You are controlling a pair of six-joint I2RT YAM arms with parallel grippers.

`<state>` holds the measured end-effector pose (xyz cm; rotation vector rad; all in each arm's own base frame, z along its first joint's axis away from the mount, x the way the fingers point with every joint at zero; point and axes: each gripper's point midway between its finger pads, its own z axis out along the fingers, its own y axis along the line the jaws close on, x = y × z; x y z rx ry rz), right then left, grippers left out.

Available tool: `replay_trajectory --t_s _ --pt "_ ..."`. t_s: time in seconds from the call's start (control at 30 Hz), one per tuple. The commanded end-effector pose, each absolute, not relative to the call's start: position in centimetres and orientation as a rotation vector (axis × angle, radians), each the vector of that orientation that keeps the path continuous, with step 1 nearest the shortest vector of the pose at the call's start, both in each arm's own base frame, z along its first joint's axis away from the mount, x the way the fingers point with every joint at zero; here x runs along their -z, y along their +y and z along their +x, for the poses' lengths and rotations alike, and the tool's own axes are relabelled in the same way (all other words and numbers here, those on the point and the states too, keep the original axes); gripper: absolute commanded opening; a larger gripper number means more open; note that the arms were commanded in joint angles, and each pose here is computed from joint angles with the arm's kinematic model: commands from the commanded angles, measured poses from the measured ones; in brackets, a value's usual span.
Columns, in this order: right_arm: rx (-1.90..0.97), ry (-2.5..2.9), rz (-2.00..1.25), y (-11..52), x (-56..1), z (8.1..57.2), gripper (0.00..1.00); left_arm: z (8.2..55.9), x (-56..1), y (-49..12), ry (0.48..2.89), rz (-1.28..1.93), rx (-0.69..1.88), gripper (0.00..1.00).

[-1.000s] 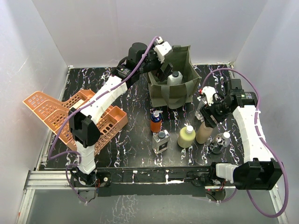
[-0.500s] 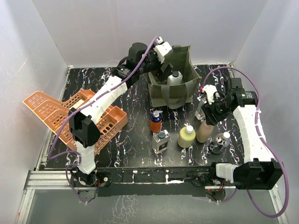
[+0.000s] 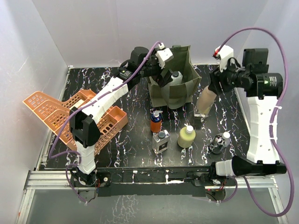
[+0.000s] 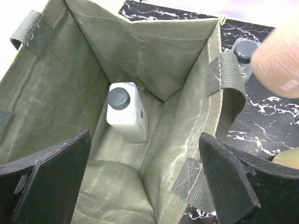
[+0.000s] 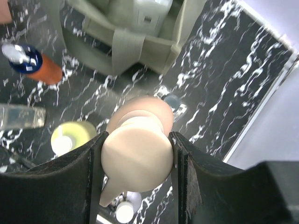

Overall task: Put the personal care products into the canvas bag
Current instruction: Pick up the care product from the center of the board, then place the care product in the canvas bag.

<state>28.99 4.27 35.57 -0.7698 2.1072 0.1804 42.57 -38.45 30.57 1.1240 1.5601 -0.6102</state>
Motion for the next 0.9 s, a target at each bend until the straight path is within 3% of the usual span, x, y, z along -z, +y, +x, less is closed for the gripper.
replay_trajectory --t_s 0.0,0.57,0.7,0.87 --pt "-0.151 1.829 -0.727 5.4 -44.3 31.5 0.08 40.9 -33.9 -38.7 1.469 1.147 0.655 0.97" --pt "-0.185 1.442 -0.659 10.5 -56.1 35.6 0.08 37.1 -31.4 -38.5 1.492 1.313 0.756 0.95" --pt "-0.194 1.383 -0.665 12.2 -57.3 35.6 0.08 36.1 -30.6 -38.7 1.494 1.361 0.769 0.9" --pt "-0.208 1.337 -0.652 13.0 -58.3 35.6 0.08 35.3 -29.4 -38.9 1.507 1.393 0.778 0.73"
